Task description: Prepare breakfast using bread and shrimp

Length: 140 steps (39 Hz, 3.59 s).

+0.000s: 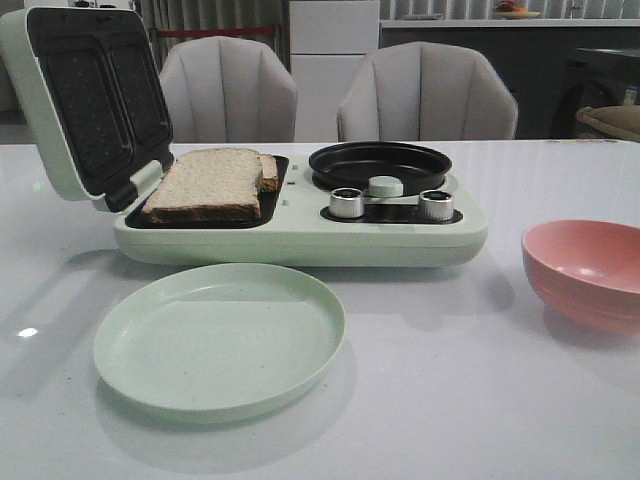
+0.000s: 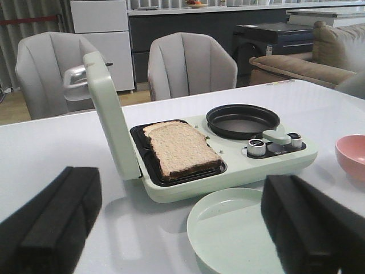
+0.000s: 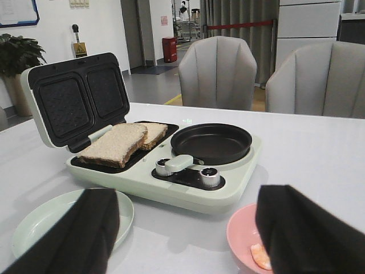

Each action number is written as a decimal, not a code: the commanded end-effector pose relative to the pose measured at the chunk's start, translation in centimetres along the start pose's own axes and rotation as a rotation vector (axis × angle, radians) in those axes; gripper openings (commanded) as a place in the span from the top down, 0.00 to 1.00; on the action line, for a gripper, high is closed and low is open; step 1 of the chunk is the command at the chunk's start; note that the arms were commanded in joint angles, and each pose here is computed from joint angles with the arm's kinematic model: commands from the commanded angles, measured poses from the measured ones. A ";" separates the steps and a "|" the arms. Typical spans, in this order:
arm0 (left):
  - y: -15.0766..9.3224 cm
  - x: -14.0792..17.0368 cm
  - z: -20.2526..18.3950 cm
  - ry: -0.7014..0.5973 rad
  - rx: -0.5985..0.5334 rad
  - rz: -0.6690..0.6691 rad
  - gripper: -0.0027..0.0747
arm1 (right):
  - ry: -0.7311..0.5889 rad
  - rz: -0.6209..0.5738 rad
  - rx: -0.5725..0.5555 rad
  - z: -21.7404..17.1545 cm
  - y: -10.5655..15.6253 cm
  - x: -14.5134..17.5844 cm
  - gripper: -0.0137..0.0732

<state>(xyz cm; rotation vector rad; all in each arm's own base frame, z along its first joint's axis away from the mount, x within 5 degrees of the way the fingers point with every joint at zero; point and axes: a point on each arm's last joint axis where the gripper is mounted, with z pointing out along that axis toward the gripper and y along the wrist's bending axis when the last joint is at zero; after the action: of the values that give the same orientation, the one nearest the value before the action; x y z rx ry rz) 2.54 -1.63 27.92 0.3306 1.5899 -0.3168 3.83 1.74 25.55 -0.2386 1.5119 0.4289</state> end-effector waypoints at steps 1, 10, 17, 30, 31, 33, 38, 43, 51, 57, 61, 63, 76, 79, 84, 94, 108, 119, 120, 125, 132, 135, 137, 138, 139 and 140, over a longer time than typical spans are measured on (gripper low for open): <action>0.0 -1.5 -0.1 -0.094 0.006 -0.027 0.16 | -0.104 -0.005 -0.006 -0.3 0.1 -1.5 0.16; 0.2 -4.1 1.5 -0.053 0.002 -0.033 0.27 | -0.104 -0.005 -0.006 -0.3 0.1 -1.5 0.16; 0.5 -7.8 3.9 -0.083 -0.014 -0.037 0.29 | -0.104 -0.005 -0.006 -0.3 0.1 -1.5 0.16; 1.5 -12.3 11.9 0.009 -0.045 -0.073 0.30 | -0.104 -0.005 -0.006 -0.3 0.1 -1.5 0.16; 1.7 -12.5 12.4 0.016 -0.055 -0.087 0.30 | -0.104 -0.006 -0.005 -0.3 0.1 -1.5 0.16; 2.3 -12.9 13.6 0.029 -0.084 -0.126 0.30 | -0.104 -0.006 -0.005 -0.3 0.1 -1.5 0.16; 4.8 -13.7 16.1 0.049 -0.185 -0.219 0.30 | -0.104 -0.006 -0.005 -0.3 0.1 -1.5 0.16; 7.8 -14.2 17.9 0.106 -0.280 -0.297 0.30 | -0.104 -0.006 -0.005 -0.3 0.1 -1.5 0.16; 12.5 -15.1 20.4 0.214 -0.331 -0.412 0.30 | -0.104 -0.006 -0.005 -0.3 0.1 -1.5 0.16; 15.8 -15.2 22.1 0.199 -0.236 -0.533 0.30 | -0.104 -0.006 -0.005 -0.3 0.1 -1.5 0.16; 17.7 -14.5 23.1 0.193 -0.131 -0.642 0.30 | -0.104 -0.006 -0.005 -0.3 0.1 -1.5 0.16; 18.7 -13.8 23.7 0.203 -0.106 -0.696 0.30 | -0.104 -0.006 -0.005 -0.3 0.1 -1.5 0.16; 20.9 -10.2 27.0 0.228 -0.003 -0.853 0.30 | -0.104 -0.006 -0.005 -0.3 0.1 -1.5 0.16; 21.5 -9.1 27.8 0.233 0.000 -0.897 0.30 | -0.104 -0.006 -0.005 -0.3 0.1 -1.5 0.16; 22.3 -7.4 28.8 0.253 -0.008 -0.948 0.31 | -0.104 -0.006 -0.005 -0.3 0.1 -1.5 0.16; 22.5 -6.9 29.4 0.221 0.047 -0.947 0.48 | -0.101 -0.005 -0.005 -0.3 0.1 -1.5 0.16; 21.3 -7.4 29.8 0.212 0.146 -0.942 0.48 | -0.101 -0.005 -0.005 -0.3 0.1 -1.5 0.16; 19.9 -7.2 31.2 0.231 0.125 -0.912 0.48 | -0.101 -0.005 -0.005 -0.3 0.1 -1.5 0.16; 19.7 -7.2 31.3 0.232 0.125 -0.910 0.48 | -0.101 -0.005 -0.005 -0.3 0.1 -1.5 0.16; 19.4 -7.1 31.7 0.233 0.104 -0.900 0.48 | -0.101 -0.005 -0.005 -0.3 0.1 -1.5 0.16; 18.6 -6.9 32.4 0.254 0.088 -0.877 0.49 | -0.101 -0.005 -0.005 -0.3 0.1 -1.5 0.16; 18.3 -6.7 32.6 0.261 0.096 -0.879 0.51 | -0.101 -0.005 -0.005 -0.3 0.1 -1.5 0.16; 18.1 -6.4 32.9 0.273 0.106 -0.888 0.53 | -0.101 -0.005 -0.005 -0.3 0.1 -1.5 0.16; 18.0 -6.1 33.1 0.282 0.110 -0.898 0.54 | -0.101 -0.005 -0.005 -0.3 0.1 -1.5 0.16; 17.9 -5.8 33.4 0.295 0.115 -0.916 0.56 | -0.101 -0.005 -0.005 -0.3 0.1 -1.5 0.16; 17.7 -5.5 33.6 0.306 0.126 -0.931 0.57 | -0.101 -0.005 -0.005 -0.3 0.1 -1.5 0.16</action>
<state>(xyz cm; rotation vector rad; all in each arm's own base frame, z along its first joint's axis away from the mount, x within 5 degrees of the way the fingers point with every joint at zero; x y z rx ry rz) 40.78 2.49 29.52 -0.3452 2.0167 -1.0200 3.86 1.76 25.41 -0.2383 1.5178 0.4302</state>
